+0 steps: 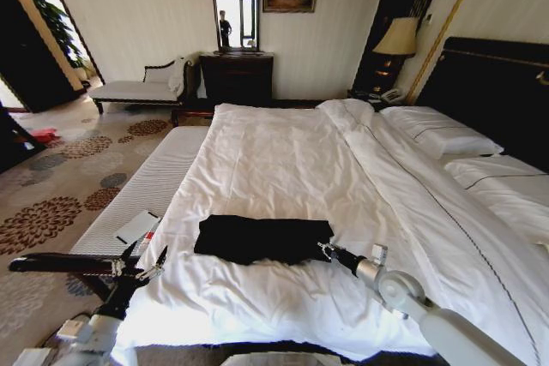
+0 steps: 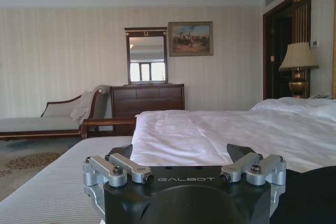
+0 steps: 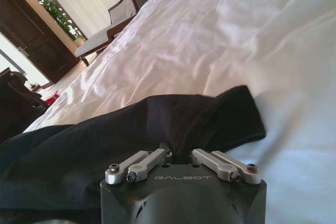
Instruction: Fold the clothes on the bed.
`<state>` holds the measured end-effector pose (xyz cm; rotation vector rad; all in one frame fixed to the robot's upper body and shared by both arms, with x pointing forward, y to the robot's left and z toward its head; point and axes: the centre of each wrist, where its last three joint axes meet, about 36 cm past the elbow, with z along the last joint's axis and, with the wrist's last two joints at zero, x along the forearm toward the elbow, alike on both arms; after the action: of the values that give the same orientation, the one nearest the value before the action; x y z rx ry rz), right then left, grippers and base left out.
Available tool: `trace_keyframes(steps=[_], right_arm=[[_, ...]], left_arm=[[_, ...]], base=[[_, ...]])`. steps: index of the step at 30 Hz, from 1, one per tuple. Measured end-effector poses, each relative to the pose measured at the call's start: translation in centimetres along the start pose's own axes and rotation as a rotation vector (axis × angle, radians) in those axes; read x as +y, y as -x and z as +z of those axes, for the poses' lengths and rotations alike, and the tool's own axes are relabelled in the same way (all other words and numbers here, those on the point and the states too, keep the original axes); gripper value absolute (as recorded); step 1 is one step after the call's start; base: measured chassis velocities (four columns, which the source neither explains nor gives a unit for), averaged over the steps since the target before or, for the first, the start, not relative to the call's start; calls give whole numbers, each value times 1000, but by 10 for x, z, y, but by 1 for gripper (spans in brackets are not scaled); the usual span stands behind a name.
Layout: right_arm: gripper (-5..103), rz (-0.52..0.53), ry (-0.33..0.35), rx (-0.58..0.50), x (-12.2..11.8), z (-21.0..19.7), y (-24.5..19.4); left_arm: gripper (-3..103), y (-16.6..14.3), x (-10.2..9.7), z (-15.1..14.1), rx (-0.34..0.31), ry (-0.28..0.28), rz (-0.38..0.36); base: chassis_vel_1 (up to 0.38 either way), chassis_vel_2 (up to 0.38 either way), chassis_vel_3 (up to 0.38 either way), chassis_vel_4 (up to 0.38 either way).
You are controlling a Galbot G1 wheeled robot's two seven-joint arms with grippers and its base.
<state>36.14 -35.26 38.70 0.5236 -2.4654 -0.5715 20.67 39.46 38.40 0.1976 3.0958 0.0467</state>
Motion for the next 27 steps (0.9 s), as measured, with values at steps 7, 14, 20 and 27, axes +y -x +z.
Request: trace_keyframes(steps=[7,14,20,27], right_arm=[[4,26,-34,-29,-4,-15,-14],[4,62,-60,-58,-10,-29,-34],[4,90,-88,-72,-17,-41,-47],[4,127,-122,-76,-29,-51,-62]], left_arm=[[100,0,0,0,0,0,0],[100,0,0,0,0,0,0],[100,0,0,0,0,0,0],[100,0,0,0,0,0,0]], base=[[0,0,0,0],[0,0,0,0],[0,0,0,0],[0,0,0,0]])
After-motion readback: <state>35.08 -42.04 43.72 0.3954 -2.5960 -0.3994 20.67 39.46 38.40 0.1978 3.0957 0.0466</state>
